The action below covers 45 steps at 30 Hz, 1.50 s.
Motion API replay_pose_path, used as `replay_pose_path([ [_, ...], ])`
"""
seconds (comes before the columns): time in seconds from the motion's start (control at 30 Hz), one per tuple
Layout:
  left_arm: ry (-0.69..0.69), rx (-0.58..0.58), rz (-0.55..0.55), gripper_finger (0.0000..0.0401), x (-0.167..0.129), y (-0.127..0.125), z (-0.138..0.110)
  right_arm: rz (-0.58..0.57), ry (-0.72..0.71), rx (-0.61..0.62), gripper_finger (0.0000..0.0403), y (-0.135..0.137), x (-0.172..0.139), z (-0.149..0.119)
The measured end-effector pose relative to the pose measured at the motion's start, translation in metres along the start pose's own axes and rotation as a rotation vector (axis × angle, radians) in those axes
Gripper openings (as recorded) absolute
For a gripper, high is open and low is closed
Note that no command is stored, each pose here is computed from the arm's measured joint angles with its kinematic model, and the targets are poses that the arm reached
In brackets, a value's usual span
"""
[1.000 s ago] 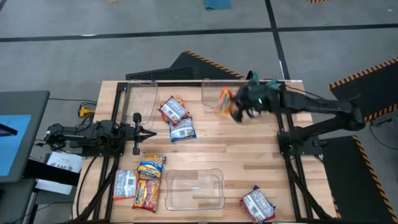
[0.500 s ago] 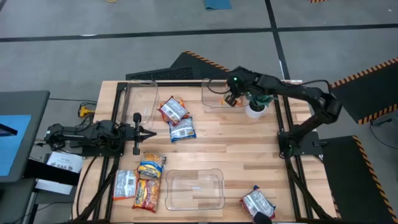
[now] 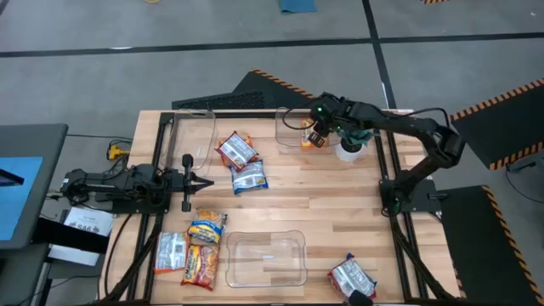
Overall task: Sort Maruchan noodles
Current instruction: Put the top red noodle pack into the top left transparent bin
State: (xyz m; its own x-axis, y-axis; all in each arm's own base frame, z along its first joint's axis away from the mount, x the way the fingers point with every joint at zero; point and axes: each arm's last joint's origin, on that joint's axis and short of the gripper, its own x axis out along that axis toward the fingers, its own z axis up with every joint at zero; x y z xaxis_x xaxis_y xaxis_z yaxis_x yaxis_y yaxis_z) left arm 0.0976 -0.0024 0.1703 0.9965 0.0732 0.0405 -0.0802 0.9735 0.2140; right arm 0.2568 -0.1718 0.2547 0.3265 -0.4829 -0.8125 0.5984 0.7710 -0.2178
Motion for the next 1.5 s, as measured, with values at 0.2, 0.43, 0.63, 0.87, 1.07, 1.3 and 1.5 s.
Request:
replay_pose_path([
  [0.2, 0.0, 0.0, 0.0, 0.0, 0.0, 0.0, 0.0, 0.105, -0.063, 0.034, 0.0217, 0.001, -0.04, -0.004],
  [0.43, 0.0, 0.0, 0.001, 0.0, 0.0, 0.0, 0.0, 0.56, -0.254, 0.031, 0.0245, 0.026, -0.092, -0.026],
  [0.63, 0.0, 0.0, 0.001, 0.0, 0.0, 0.0, 0.0, 0.856, -0.538, 0.054, 0.0244, 0.053, -0.129, -0.042],
  [0.87, 0.0, 0.0, 0.001, 0.0, 0.0, 0.0, 0.0, 1.024, -0.607, 0.206, 0.0244, 0.058, -0.159, -0.047],
  [1.07, 0.0, 0.017, 0.0, 0.0, 0.0, 0.0, 0.0, 1.038, -0.589, 0.243, 0.0244, 0.057, -0.162, -0.049],
  [1.3, 0.0, 0.018, 0.001, 0.0, 0.0, 0.0, 0.0, 1.043, -0.581, 0.231, 0.0244, 0.058, -0.161, -0.05],
  [1.5, -0.017, 0.001, 0.006, 0.0, 0.0, 0.0, 0.002, 0.992, -0.61, 0.025, 0.0244, 0.059, -0.159, -0.056],
])
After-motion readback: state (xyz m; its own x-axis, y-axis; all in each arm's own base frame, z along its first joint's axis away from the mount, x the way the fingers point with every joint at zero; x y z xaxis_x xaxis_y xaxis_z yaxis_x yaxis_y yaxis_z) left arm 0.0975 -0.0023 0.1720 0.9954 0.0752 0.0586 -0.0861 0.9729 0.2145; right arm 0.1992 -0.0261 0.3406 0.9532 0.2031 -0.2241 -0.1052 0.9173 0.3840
